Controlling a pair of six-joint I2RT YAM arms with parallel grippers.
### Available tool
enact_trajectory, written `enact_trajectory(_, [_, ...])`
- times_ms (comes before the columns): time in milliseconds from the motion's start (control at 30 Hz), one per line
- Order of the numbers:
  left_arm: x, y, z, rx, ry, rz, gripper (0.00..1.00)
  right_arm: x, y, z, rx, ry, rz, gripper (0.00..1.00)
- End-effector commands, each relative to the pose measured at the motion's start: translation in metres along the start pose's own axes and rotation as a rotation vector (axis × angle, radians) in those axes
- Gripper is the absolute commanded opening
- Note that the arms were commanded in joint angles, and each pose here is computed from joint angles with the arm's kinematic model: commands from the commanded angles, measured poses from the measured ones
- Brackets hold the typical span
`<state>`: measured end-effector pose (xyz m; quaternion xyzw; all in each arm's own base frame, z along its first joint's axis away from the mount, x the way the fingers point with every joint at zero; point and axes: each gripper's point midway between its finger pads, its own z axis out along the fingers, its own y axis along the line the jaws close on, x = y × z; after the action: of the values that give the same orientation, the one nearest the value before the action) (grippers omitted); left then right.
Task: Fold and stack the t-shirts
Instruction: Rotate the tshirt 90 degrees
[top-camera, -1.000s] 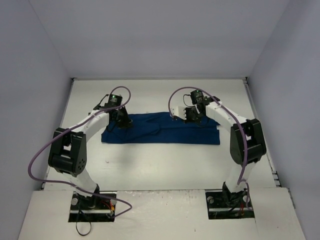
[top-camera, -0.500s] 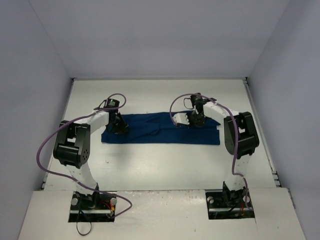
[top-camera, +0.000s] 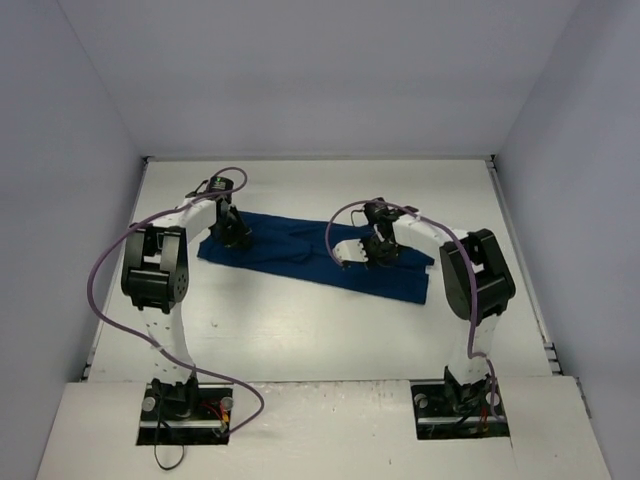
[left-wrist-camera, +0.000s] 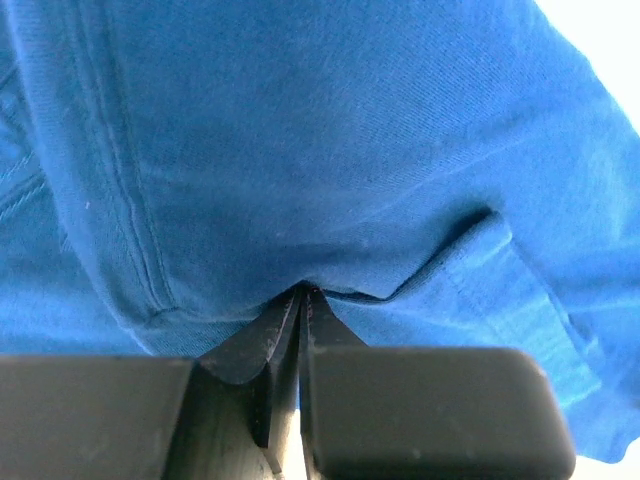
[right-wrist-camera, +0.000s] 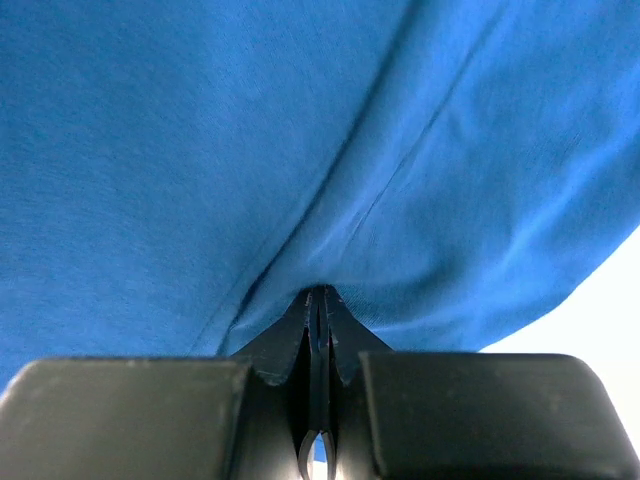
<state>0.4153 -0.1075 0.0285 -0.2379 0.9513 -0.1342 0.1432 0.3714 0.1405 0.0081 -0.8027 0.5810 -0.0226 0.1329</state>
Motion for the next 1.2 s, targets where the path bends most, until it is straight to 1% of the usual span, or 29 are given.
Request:
enact_trajectory(0, [-0.017, 0.013, 0.028, -0.117, -0.017, 0.162, 0.00, -0.060, 0.062, -0.006, -0.212, -0.137, 0.098, 0.00])
enact_trajectory(67, [-0.024, 0.005, 0.036, -0.111, -0.018, 0.215, 0.00, -0.080, 0.066, -0.010, -0.231, -0.175, 0.124, 0.00])
enact_trajectory(100, [-0.035, -0.007, 0.034, -0.090, -0.044, 0.238, 0.00, -0.095, 0.071, -0.012, -0.249, -0.204, 0.145, 0.00])
enact_trajectory(300, [-0.051, -0.043, 0.052, -0.024, -0.053, 0.416, 0.00, -0.144, 0.083, -0.020, -0.304, -0.278, 0.212, 0.00])
enact_trajectory(467, [-0.054, -0.071, 0.059, 0.036, -0.049, 0.531, 0.00, -0.175, 0.087, -0.016, -0.385, -0.321, 0.381, 0.00])
enact_trajectory(533, [-0.050, -0.087, 0.063, 0.101, -0.036, 0.603, 0.00, -0.189, 0.089, -0.013, -0.441, -0.342, 0.488, 0.00])
enact_trajectory(633, [-0.052, -0.111, 0.059, 0.207, -0.040, 0.696, 0.00, -0.213, 0.088, -0.021, -0.514, -0.430, 0.609, 0.00])
enact_trajectory(700, [-0.051, -0.122, 0.060, 0.268, -0.033, 0.733, 0.00, -0.224, 0.085, -0.023, -0.517, -0.471, 0.698, 0.00])
enact_trajectory(767, [-0.054, -0.135, 0.057, 0.309, -0.053, 0.784, 0.00, -0.240, 0.061, -0.031, -0.422, -0.583, 0.753, 0.00])
enact_trajectory(833, [-0.056, -0.142, 0.056, 0.323, -0.070, 0.825, 0.00, -0.250, 0.050, -0.036, -0.369, -0.641, 0.826, 0.00])
enact_trajectory(933, [-0.055, -0.147, 0.061, 0.344, -0.068, 0.855, 0.00, -0.257, 0.040, -0.032, -0.337, -0.661, 0.964, 0.00])
enact_trajectory(1067, [-0.061, -0.157, 0.064, 0.372, -0.092, 0.890, 0.00, -0.257, 0.018, -0.032, -0.244, -0.708, 1.170, 0.00])
enact_trajectory(1167, [-0.069, -0.163, 0.063, 0.375, -0.121, 0.895, 0.00, -0.255, 0.012, -0.033, -0.223, -0.711, 1.252, 0.00])
